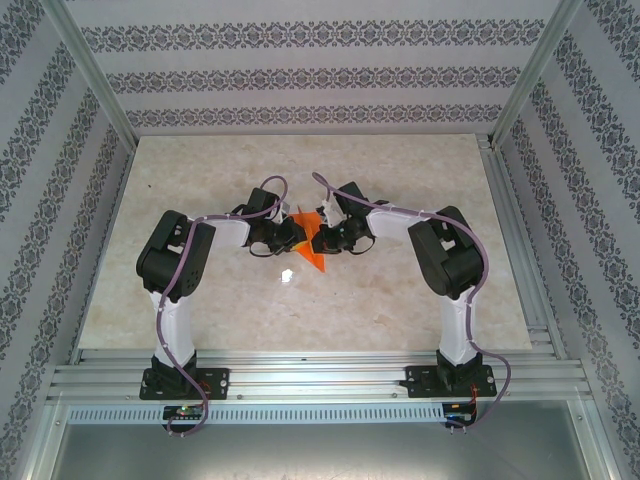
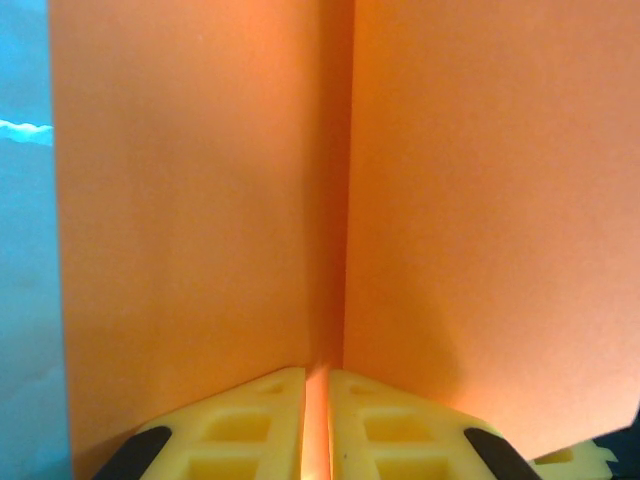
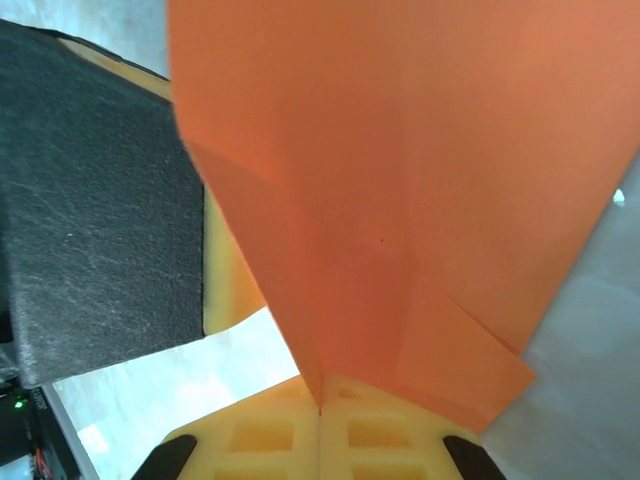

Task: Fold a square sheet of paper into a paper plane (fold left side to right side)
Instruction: Fourth fold the wing at the center of the table.

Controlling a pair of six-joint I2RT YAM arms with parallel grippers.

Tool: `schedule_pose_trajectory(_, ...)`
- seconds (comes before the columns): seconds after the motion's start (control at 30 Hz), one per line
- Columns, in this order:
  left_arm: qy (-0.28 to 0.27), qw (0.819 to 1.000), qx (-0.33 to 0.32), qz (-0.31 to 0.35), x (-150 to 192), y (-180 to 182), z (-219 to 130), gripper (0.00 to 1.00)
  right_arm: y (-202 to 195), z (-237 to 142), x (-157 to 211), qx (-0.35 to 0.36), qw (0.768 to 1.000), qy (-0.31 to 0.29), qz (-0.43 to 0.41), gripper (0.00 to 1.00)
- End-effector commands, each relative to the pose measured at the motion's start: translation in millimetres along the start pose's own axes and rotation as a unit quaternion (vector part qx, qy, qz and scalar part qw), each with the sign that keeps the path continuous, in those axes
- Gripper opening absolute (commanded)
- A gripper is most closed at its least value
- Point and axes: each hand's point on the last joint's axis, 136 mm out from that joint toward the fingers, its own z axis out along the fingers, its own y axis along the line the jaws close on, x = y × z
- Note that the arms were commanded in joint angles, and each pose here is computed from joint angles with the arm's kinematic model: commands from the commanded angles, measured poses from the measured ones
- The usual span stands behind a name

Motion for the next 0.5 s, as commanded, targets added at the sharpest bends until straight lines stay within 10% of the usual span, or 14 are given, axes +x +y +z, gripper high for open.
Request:
schedule_pose_trajectory(0.0,0.0,0.999,-0.044,0.0,8,22,1,0.14,5,-4,-8,-0.03,0.999,-0.002,-0.015,0.02)
schedule_pose_trajectory(0.47,-0.003,0.998,-0.065,-0.004,10,36,2,0.13,-7,-9,-8,-0.068,0.997,0.024,-0.008,0.04)
